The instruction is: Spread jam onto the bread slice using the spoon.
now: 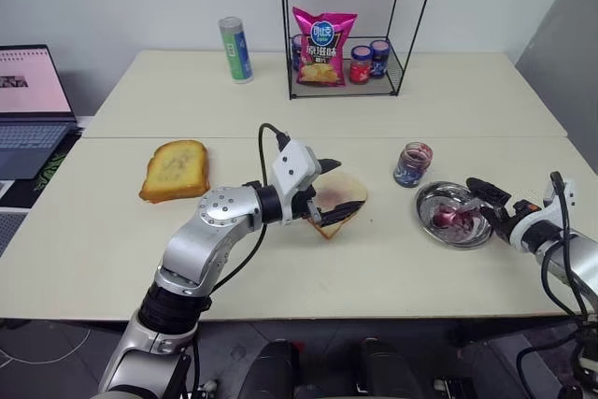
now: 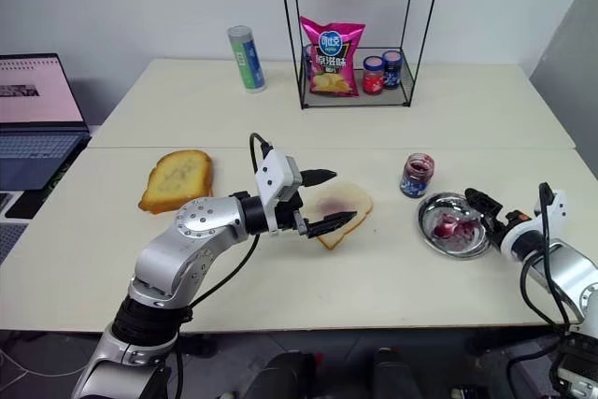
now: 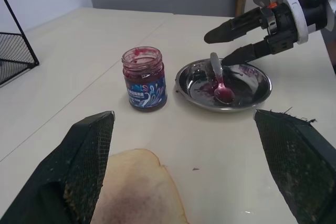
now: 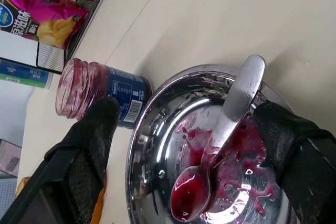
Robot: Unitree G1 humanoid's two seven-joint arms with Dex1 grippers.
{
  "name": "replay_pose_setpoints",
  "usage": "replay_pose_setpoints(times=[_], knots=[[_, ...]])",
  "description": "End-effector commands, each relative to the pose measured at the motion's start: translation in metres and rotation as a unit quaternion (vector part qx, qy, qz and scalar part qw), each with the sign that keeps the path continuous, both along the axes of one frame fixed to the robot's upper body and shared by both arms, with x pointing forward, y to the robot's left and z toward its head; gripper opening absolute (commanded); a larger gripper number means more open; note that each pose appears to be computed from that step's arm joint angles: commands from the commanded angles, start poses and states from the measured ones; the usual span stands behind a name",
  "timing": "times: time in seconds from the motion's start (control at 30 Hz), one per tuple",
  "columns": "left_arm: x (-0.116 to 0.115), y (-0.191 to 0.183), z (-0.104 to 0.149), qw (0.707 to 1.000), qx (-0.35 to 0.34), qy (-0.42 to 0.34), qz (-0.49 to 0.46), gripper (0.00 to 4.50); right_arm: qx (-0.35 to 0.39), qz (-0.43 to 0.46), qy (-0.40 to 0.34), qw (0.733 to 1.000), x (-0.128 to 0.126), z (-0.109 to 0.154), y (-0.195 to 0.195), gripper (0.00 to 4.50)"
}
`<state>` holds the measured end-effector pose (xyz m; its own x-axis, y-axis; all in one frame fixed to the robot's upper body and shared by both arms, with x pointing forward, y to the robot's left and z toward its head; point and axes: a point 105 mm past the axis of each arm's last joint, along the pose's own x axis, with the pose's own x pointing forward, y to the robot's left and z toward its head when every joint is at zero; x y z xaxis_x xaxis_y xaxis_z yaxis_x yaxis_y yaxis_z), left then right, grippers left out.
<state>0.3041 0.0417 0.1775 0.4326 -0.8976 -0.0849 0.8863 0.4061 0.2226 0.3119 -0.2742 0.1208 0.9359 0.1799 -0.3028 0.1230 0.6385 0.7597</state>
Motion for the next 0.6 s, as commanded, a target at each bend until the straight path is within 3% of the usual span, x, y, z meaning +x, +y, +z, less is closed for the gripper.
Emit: replay_pose_setpoints(times=[0.03,0.6], knots=[[-0.004,-0.001,0.016,0.999,-0.013,-0.034,-0.003,4.43,0.009,-0.004,-0.015,1.000,0.004,0.009,0.000,4.50],[-0.004,0.001,0.017,0.999,-0.015,-0.036,0.005,4.43,0.012,-0.002,-0.002,1.000,0.011,-0.001,0.007,4.50]])
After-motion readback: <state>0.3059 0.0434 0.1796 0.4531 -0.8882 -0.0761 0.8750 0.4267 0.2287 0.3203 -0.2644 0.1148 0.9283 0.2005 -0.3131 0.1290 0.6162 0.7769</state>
